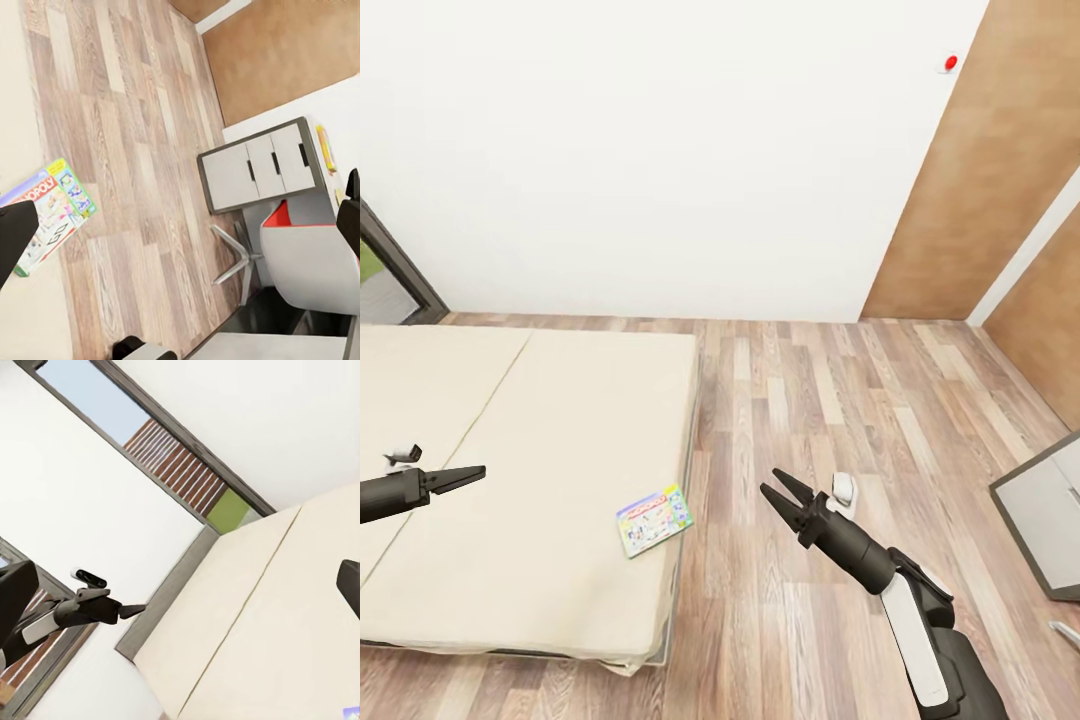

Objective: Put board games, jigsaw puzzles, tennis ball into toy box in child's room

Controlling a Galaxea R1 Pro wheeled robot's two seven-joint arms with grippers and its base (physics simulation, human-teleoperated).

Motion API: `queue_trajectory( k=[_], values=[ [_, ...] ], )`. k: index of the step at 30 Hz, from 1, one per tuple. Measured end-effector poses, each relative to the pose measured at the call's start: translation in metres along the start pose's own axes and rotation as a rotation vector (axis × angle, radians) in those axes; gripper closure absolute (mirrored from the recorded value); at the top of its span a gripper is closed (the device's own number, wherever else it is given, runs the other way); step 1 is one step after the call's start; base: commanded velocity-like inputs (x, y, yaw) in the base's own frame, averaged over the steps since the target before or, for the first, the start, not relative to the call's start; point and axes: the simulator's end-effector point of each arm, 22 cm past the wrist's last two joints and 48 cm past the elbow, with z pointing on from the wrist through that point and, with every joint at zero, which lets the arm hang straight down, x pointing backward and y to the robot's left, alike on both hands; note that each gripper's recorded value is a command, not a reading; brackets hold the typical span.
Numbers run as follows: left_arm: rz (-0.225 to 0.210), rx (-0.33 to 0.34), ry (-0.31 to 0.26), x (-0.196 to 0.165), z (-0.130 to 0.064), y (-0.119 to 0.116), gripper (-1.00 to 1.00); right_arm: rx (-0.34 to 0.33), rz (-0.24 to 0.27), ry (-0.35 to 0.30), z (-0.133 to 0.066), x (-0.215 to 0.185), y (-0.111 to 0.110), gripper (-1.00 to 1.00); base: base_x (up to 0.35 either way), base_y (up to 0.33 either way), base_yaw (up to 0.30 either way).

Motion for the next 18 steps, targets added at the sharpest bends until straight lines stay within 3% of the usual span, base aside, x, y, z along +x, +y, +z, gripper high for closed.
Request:
queue_trajectory(
  k=[12,18],
  values=[
    [0.015,0.006,-0.011,-0.006,-0.004,-0.008,-1.00,-0.010,-0.014,-0.007,0.001,-0.006,0.007,-1.00,0.003,0.000,0.068],
    [0.023,0.009,-0.017,-0.008,-0.006,-0.013,-1.00,-0.016,-0.021,-0.010,0.001,-0.009,0.011,-1.00,0.111,0.003,0.068]
  ],
)
